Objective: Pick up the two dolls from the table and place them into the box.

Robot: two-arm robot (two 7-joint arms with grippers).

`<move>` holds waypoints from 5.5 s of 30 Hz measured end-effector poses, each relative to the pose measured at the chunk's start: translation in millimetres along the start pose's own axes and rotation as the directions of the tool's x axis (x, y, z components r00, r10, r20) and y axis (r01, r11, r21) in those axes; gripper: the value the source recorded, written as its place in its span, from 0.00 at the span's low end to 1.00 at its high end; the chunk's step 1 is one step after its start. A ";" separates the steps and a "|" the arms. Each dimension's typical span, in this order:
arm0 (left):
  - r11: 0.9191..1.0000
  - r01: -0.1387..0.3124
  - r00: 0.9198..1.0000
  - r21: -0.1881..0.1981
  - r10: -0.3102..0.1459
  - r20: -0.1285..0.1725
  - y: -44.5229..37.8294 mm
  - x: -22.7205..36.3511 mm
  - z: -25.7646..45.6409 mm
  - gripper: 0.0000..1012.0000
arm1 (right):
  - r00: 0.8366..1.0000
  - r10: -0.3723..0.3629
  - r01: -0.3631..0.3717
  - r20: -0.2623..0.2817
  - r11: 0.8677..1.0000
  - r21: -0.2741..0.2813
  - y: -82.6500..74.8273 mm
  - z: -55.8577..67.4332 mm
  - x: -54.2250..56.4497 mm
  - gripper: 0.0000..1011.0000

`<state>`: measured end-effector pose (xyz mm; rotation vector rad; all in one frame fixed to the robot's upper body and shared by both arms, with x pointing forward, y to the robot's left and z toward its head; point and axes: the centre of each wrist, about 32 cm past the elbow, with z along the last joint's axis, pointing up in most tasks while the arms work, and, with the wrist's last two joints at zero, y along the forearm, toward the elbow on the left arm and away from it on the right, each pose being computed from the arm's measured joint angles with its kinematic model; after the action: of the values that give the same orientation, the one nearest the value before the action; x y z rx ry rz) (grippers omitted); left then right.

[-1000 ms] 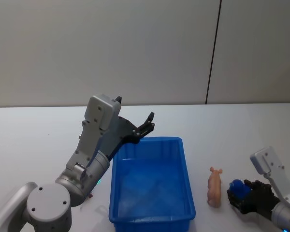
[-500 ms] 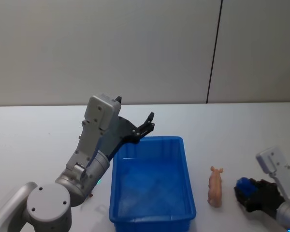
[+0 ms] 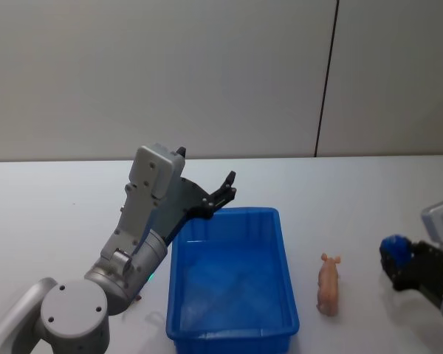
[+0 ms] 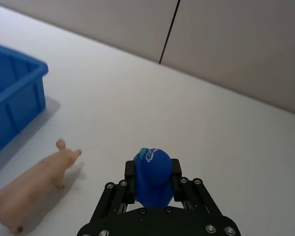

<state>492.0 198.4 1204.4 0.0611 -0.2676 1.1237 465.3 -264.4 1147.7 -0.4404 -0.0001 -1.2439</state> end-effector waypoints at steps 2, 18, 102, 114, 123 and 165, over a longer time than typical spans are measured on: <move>1.000 0.000 1.000 0.000 0.000 0.000 0.0 0.0 0.0 0.99 | 1.000 -0.012 0.012 0.002 0.999 0.032 -2.1 4.0 1.9 0.39; 1.000 0.000 1.000 0.000 0.000 0.000 0.0 0.0 0.0 0.99 | 0.999 0.052 -0.052 0.004 0.971 0.235 -12.5 39.1 5.9 0.29; 1.000 0.000 1.000 0.000 0.000 0.000 0.0 0.0 0.0 0.99 | 0.913 0.392 -0.349 -0.112 0.894 0.280 7.0 47.8 -17.7 0.99; 1.000 0.000 1.000 0.000 0.000 0.000 0.0 0.0 0.0 0.99 | 0.930 0.301 -0.261 -0.213 0.945 0.197 -20.1 43.9 -7.7 0.99; 1.000 0.000 1.000 0.000 0.000 0.000 0.0 0.0 0.0 0.99 | 0.924 0.293 -0.269 -0.247 0.955 0.126 -30.9 42.5 -11.0 0.99; 1.000 0.000 1.000 0.000 0.000 0.000 0.0 0.0 0.0 0.99 | 0.960 0.144 -0.170 -0.240 0.982 -0.087 -17.6 22.5 -61.2 0.99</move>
<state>492.0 198.4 1204.4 0.0611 -0.2676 1.1237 434.2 -205.7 1159.5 -0.3772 0.2981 -1.1352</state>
